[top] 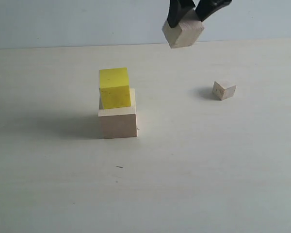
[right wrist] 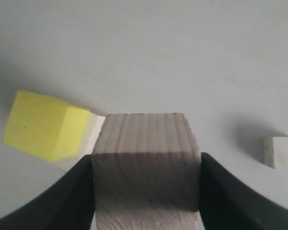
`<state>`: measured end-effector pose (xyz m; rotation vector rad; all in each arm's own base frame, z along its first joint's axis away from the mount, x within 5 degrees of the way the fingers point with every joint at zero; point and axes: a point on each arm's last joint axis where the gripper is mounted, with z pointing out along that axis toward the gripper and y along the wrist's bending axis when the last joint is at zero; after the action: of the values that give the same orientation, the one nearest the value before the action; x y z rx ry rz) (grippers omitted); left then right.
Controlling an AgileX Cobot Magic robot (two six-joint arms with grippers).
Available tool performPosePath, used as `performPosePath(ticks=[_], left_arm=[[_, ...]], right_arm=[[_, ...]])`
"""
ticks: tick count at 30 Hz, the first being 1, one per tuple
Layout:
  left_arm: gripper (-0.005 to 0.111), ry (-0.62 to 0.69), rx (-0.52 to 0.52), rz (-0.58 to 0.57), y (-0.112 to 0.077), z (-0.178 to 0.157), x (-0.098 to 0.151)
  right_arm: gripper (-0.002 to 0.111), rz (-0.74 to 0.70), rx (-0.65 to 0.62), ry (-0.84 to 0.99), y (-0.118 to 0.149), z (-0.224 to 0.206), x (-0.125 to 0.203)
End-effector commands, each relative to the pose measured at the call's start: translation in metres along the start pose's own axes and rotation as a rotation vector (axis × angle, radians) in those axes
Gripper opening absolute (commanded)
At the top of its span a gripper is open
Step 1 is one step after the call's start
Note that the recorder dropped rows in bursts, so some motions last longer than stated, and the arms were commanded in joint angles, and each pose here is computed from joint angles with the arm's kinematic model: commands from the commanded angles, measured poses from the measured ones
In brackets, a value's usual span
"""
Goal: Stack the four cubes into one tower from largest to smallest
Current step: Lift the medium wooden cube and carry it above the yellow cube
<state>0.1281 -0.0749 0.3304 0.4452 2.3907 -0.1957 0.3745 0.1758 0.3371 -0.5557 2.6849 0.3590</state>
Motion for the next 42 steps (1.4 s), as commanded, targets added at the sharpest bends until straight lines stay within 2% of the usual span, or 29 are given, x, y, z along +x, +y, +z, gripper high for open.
performPosePath(ticks=[1,8,15,24,28,36,37,42], left_arm=[[0.060,0.004,0.001,0.002,0.000,0.002,0.000],[0.060,0.029,-0.006,0.001,0.000,0.001,0.002],[0.060,0.027,-0.005,0.001,0.000,0.001,0.002],[0.060,-0.009,0.006,0.001,-0.001,0.002,-0.001],[0.060,-0.008,0.006,0.001,-0.001,0.002,-0.001],[0.060,0.003,0.002,0.001,0.000,0.002,0.000],[0.060,-0.005,0.003,0.002,0.000,0.002,-0.001],[0.060,-0.012,0.004,0.007,-0.001,0.002,-0.001]], right_arm=[[0.000,-0.031,-0.008,-0.055,0.023,-0.010,-0.007],[0.000,-0.010,-0.042,-0.026,0.033,0.006,-0.010],[0.000,-0.064,-0.086,0.027,0.064,0.028,-0.005],[0.000,0.036,-0.094,0.043,0.076,0.032,-0.003],[0.000,0.034,-0.108,0.046,0.081,0.032,-0.002],[0.000,-0.140,-0.071,0.037,0.078,0.033,-0.002],[0.000,-0.221,-0.075,0.036,0.078,0.035,-0.002],[0.000,-0.329,-0.144,0.043,0.083,0.040,-0.001]])
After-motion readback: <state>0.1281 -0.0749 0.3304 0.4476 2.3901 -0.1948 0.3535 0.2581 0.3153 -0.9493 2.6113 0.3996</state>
